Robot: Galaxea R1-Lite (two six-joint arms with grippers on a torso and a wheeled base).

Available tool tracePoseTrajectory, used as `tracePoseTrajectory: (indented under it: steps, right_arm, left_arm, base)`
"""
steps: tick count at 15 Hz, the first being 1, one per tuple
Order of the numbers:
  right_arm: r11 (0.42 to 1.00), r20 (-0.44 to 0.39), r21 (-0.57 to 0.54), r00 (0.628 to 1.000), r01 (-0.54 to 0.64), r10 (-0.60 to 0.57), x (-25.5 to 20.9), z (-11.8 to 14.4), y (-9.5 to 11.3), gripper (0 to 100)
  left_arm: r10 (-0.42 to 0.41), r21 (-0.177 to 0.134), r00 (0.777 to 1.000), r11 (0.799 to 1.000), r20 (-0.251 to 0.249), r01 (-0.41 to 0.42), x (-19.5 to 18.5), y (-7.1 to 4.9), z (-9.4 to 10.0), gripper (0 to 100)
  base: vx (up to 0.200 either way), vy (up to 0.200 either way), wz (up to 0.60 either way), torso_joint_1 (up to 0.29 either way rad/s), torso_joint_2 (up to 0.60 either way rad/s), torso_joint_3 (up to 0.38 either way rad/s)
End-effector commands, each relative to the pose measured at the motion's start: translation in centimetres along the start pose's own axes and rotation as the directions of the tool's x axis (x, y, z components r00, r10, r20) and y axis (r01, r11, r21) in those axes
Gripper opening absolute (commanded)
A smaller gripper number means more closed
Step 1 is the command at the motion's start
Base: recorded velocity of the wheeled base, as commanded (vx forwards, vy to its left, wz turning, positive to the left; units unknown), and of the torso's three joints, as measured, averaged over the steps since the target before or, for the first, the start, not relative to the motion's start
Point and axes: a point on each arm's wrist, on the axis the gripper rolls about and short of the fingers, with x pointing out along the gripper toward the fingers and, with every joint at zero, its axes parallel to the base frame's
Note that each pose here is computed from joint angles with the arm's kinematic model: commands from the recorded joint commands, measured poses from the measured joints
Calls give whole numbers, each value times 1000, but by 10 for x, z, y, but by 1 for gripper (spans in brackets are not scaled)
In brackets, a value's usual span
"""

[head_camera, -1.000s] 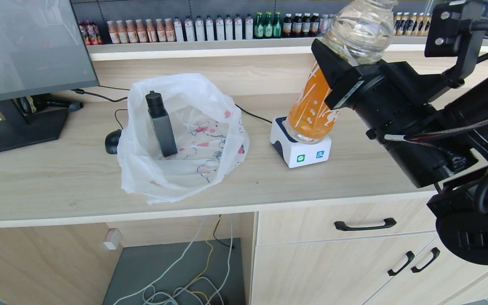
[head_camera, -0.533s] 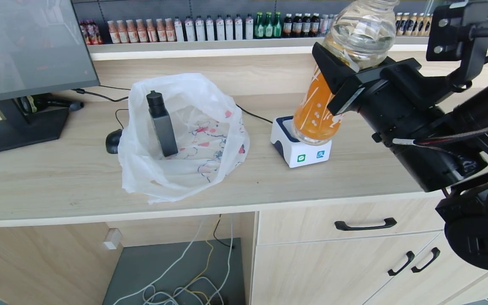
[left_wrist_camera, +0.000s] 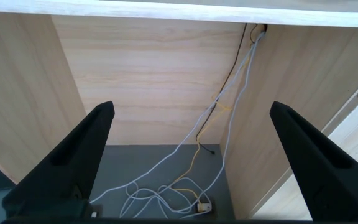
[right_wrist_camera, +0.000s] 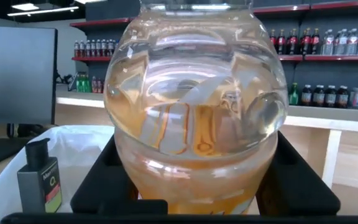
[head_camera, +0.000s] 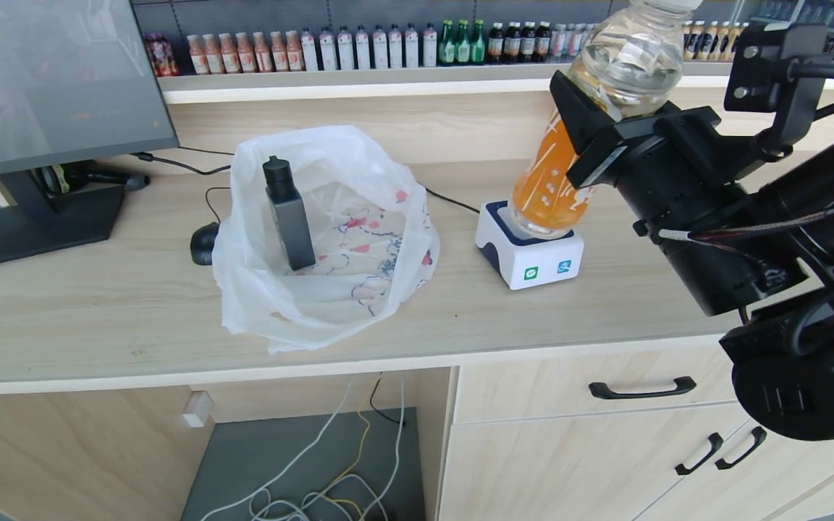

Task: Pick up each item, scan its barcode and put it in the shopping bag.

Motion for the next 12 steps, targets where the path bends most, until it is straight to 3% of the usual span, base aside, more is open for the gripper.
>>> tracePoseTrajectory:
  steps: [1,12]
  right_arm:
    - [1000,-6,0,1000,0,0,3,-6,1,0]
    - [999,-4,40,1000,1,-1,4,-11,5,0]
  left_arm:
    - [0,-2,1000,1000,2,0,0,0,0,100]
    - [0,-1,1000,1000,2,0,0,0,0,100]
  base:
    - [0,200,0,12,-2,2]
    - [0,200,0,1,4,3]
